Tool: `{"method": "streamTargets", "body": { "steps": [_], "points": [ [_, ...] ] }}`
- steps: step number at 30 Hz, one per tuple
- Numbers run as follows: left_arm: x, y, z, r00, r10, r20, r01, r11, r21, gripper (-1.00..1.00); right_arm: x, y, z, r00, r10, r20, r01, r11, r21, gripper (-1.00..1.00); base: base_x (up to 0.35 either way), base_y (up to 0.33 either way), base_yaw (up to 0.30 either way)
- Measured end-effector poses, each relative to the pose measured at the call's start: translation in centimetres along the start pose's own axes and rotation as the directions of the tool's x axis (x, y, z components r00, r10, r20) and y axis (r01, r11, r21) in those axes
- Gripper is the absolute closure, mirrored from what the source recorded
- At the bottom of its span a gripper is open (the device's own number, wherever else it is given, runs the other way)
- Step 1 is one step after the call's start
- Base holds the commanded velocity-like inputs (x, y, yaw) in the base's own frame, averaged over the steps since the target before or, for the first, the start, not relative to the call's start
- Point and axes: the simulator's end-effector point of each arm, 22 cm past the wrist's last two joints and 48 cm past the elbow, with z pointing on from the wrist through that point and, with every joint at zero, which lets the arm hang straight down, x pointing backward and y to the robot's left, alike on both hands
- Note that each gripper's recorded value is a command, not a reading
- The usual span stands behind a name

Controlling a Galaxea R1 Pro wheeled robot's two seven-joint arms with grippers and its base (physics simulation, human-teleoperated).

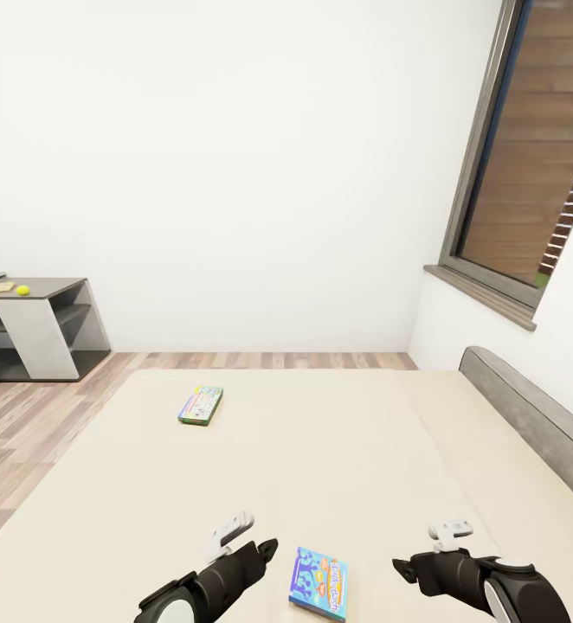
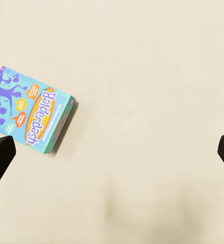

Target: Put all the toys in the child's room - the three board games (two on the bed and one on the table), the two jigsaw puzzles on the table, and the tennis ball on the table - inside the toy box on the table in the child's room.

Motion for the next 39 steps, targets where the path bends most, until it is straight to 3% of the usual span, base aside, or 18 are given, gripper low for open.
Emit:
{"method": "streamTargets", "body": {
  "steps": [7, 12, 18, 21, 28, 32, 39],
  "points": [
    [-0.9, -0.8, 0.0, 1.0, -0.006, 0.014, 0.005, 1.0, 0.014, -1.0, -0.5, -0.1, -0.3, 1.0, 0.002, 0.005, -0.002, 1.0, 0.002, -1.0, 0.0, 0.0, 0.0],
    [-3.6, -3.0, 0.0, 0.999, -0.011, 0.041, 0.008, 0.998, 0.061, -1.0, -1.9, -0.6, -1.1, 1.0, 0.013, -0.006, -0.013, 1.0, 0.012, -1.0, 0.0, 0.0, 0.0],
    [-9.2, -8.1, -0.6, 0.998, -0.028, 0.055, 0.019, 0.986, 0.163, -1.0, -6.3, -1.5, -2.3, 0.999, 0.008, 0.05, -0.009, 1.0, 0.027, -1.0, 0.0, 0.0, 0.0],
    [-13.1, -9.0, -1.0, 0.996, -0.03, 0.085, 0.019, 0.992, 0.124, -1.0, -9.6, -2.8, -3.4, 0.994, -0.002, 0.107, -0.003, 0.999, 0.051, -1.0, 0.0, 0.0, 0.0],
    [-15.6, -8.3, -1.5, 0.992, -0.068, 0.111, 0.058, 0.995, 0.085, -1.0, -13.3, -4.6, -4.7, 0.986, -0.006, 0.169, -0.008, 0.997, 0.08, -1.0, 0.0, 0.0, 0.0],
    [-15.9, -8.3, -1.6, 0.991, -0.068, 0.113, 0.059, 0.995, 0.077, -1.0, -14.4, -4.7, -4.8, 0.983, -0.002, 0.184, -0.013, 0.997, 0.08, -1.0, 0.0, 0.0, 0.0],
    [-14.4, -7.2, -0.7, 0.996, -0.038, 0.078, 0.035, 0.999, 0.039, -1.0, -13.1, -5.5, -1.8, 0.993, 0.058, 0.104, -0.065, 0.996, 0.068, -1.0, 0.0, 0.0, 0.0]
  ]
}}
